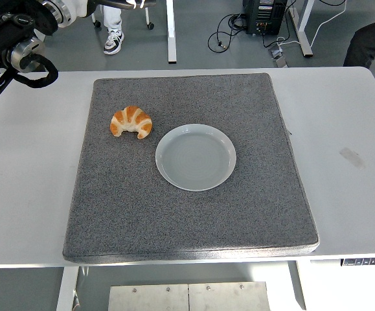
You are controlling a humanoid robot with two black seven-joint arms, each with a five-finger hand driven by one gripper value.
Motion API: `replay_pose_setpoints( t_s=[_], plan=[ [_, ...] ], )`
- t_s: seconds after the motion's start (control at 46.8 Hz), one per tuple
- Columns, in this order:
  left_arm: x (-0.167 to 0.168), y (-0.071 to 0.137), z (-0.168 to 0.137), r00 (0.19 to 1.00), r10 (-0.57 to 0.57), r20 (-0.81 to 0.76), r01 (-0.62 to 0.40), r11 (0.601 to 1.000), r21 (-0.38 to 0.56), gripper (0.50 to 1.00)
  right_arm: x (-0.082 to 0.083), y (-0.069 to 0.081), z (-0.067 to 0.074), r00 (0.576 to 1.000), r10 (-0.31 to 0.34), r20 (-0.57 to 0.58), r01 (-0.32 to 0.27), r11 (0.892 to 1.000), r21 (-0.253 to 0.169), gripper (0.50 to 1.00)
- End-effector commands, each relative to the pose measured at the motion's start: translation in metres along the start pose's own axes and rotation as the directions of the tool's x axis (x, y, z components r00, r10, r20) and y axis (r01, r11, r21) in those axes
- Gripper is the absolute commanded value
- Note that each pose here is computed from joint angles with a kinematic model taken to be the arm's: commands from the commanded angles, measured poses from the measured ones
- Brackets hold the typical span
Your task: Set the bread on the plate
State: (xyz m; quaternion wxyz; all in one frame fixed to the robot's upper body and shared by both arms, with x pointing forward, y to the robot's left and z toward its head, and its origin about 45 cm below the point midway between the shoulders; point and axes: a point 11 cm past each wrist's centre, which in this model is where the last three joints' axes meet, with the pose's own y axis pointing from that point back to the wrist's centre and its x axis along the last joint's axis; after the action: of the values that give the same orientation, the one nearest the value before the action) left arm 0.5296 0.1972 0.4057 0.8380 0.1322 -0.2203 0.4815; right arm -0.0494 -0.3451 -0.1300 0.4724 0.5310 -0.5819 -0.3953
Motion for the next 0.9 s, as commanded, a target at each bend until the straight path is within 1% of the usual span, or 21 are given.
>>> replay_pose_setpoints(
  t_s=[0.0,0.085,0.128,0.214,0.321,0.513,0.684,0.748,0.876],
  plan=[
    [-0.004,0.000,0.000,0.991,-0.044,0.124,0.043,0.999,0.009,0.986,0.000,0.000,0.000,1.000,0.000,0.000,0.000,1.000,0.000,1.000],
    [-0.008,0.001,-0.005,0.974,-0.081,0.209,0.075,0.996,0.039,0.984,0.000,0.000,0.000,1.000,0.000,0.000,0.000,1.000,0.000,1.000],
    [-0.014,0.003,-0.011,0.959,-0.120,0.258,0.106,0.992,0.067,0.984,0.000,0.000,0.000,1.000,0.000,0.000,0.000,1.000,0.000,1.000],
    [-0.019,0.008,-0.028,0.909,-0.191,0.370,0.148,0.979,0.142,0.984,0.000,0.000,0.000,1.000,0.000,0.000,0.000,1.000,0.000,1.000],
    [-0.024,0.012,-0.041,0.847,-0.254,0.468,0.177,0.963,0.203,0.986,0.000,0.000,0.000,1.000,0.000,0.000,0.000,1.000,0.000,1.000],
    [-0.032,0.016,-0.058,0.813,-0.303,0.496,0.200,0.947,0.251,0.986,0.000,0.000,0.000,1.000,0.000,0.000,0.000,1.000,0.000,1.000],
    [-0.045,0.026,-0.087,0.754,-0.391,0.527,0.234,0.911,0.340,0.984,0.000,0.000,0.000,1.000,0.000,0.000,0.000,1.000,0.000,1.000],
    [-0.056,0.029,-0.099,0.731,-0.430,0.530,0.257,0.893,0.370,0.984,0.000,0.000,0.000,1.000,0.000,0.000,0.000,1.000,0.000,1.000],
    [-0.060,0.031,-0.107,0.692,-0.455,0.560,0.261,0.882,0.393,0.984,0.000,0.000,0.000,1.000,0.000,0.000,0.000,1.000,0.000,1.000]
  ],
)
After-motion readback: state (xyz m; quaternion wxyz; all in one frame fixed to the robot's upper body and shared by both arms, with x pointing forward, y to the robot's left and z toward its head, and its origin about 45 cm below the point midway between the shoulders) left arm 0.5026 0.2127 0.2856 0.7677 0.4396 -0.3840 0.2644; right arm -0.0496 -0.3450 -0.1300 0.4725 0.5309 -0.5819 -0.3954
